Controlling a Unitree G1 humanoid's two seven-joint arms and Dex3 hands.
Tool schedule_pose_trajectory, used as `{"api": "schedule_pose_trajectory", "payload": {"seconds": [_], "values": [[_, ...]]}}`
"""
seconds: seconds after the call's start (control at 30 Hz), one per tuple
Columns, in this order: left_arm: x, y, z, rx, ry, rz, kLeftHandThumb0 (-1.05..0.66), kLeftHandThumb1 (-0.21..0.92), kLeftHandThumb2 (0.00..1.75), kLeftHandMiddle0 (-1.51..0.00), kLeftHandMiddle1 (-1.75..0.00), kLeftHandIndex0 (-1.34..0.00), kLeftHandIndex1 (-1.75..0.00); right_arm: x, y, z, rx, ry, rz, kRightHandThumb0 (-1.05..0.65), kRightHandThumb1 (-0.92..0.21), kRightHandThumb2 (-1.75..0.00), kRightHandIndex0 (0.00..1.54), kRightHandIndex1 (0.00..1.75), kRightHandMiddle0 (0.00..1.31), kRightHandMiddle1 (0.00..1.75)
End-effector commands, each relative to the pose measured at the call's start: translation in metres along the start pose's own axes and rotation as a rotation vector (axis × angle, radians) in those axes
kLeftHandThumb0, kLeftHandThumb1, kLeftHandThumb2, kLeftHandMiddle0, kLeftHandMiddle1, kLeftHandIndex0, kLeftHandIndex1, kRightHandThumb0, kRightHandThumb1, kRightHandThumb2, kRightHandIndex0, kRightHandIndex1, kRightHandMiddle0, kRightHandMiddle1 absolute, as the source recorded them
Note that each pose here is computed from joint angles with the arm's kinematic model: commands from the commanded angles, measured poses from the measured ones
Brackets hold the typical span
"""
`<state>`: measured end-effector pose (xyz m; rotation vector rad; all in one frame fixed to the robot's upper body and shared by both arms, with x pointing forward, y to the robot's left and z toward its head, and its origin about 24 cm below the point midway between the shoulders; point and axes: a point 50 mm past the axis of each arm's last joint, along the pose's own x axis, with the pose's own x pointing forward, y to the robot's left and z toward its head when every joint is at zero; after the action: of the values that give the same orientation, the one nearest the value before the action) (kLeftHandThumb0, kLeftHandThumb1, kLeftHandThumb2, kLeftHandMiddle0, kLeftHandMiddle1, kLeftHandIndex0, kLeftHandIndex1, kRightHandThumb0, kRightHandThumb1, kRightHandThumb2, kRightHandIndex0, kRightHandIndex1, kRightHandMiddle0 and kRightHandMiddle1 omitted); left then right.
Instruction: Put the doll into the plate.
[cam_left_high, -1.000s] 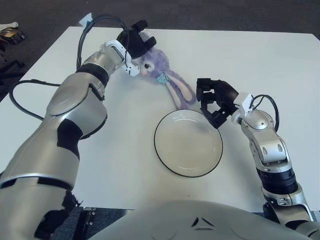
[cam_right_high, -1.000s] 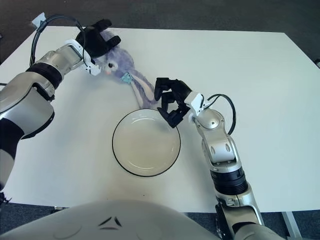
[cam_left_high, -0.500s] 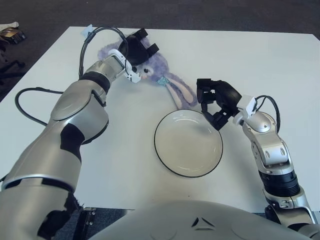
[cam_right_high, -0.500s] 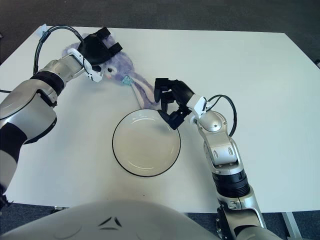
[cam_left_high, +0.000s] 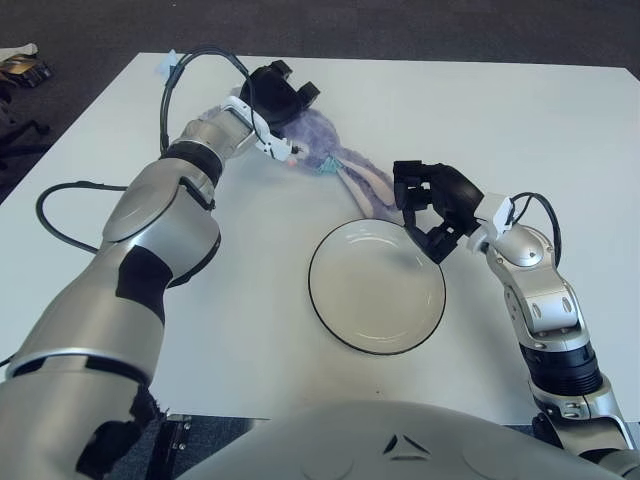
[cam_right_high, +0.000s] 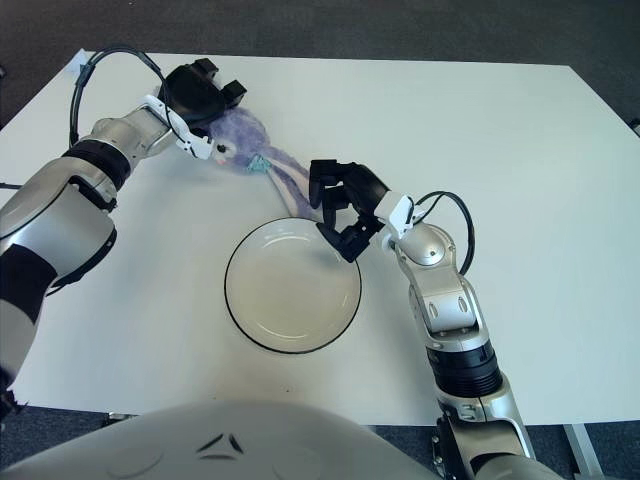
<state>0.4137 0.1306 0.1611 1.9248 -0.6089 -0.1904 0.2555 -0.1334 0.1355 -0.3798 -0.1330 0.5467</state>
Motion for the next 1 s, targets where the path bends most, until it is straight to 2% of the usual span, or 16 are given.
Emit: {"api": "schedule_pose_trajectory", "payload": {"seconds": [0.0, 0.3, 0.4, 0.5, 0.63, 0.87, 0.97], "values": [[-0.001, -0.003, 0.001, -0.084, 0.01, -0.032, 0.0, 0.07, 1.56, -0.85, -1.62, -0.56, -1.75, -0.002, 0.001, 0.003, -0.015, -0.014, -0.005, 0.0, 0.14, -1.75, 1.03, 1.51, 0.74, 1.75], [-0.001, -0.001, -0.005, -0.239, 0.052, -0.08, 0.0, 0.04, 1.54, -0.94, -1.44, -0.6, -1.75, -0.004, 0.001, 0.003, -0.019, 0.001, 0.001, 0.0, 0.14, -1.75, 1.03, 1.51, 0.74, 1.75], [0.0, 0.005, -0.007, -0.31, 0.044, -0.074, 0.0, 0.01, 1.56, -0.96, -1.43, -0.62, -1.75, -0.005, 0.001, 0.003, -0.012, 0.003, -0.001, 0.0, 0.14, -1.75, 1.02, 1.51, 0.74, 1.75], [0.001, 0.004, -0.007, -0.357, 0.068, -0.11, 0.0, -0.01, 1.59, -0.97, -1.44, -0.64, -1.75, -0.005, 0.002, 0.002, 0.007, 0.004, 0.002, 0.0, 0.14, -1.75, 1.02, 1.51, 0.74, 1.75], [0.003, 0.005, -0.008, -0.422, 0.086, -0.151, 0.0, -0.01, 1.61, -0.94, -1.53, -0.63, -1.75, -0.005, 0.003, 0.001, 0.018, 0.004, 0.003, 0.0, 0.14, -1.75, 1.02, 1.52, 0.74, 1.75], [0.005, 0.007, -0.007, -0.537, 0.094, -0.212, -0.01, 0.02, 1.49, -0.99, -1.27, -0.66, -1.75, -0.005, 0.003, 0.0, 0.036, -0.002, 0.009, 0.0, 0.14, -1.75, 1.02, 1.51, 0.74, 1.75], [0.005, 0.007, -0.007, -0.584, 0.086, -0.231, -0.01, 0.03, 1.47, -0.99, -1.22, -0.69, -1.75, -0.005, 0.004, 0.0, 0.037, -0.002, 0.007, 0.0, 0.14, -1.75, 1.02, 1.51, 0.74, 1.75]]}}
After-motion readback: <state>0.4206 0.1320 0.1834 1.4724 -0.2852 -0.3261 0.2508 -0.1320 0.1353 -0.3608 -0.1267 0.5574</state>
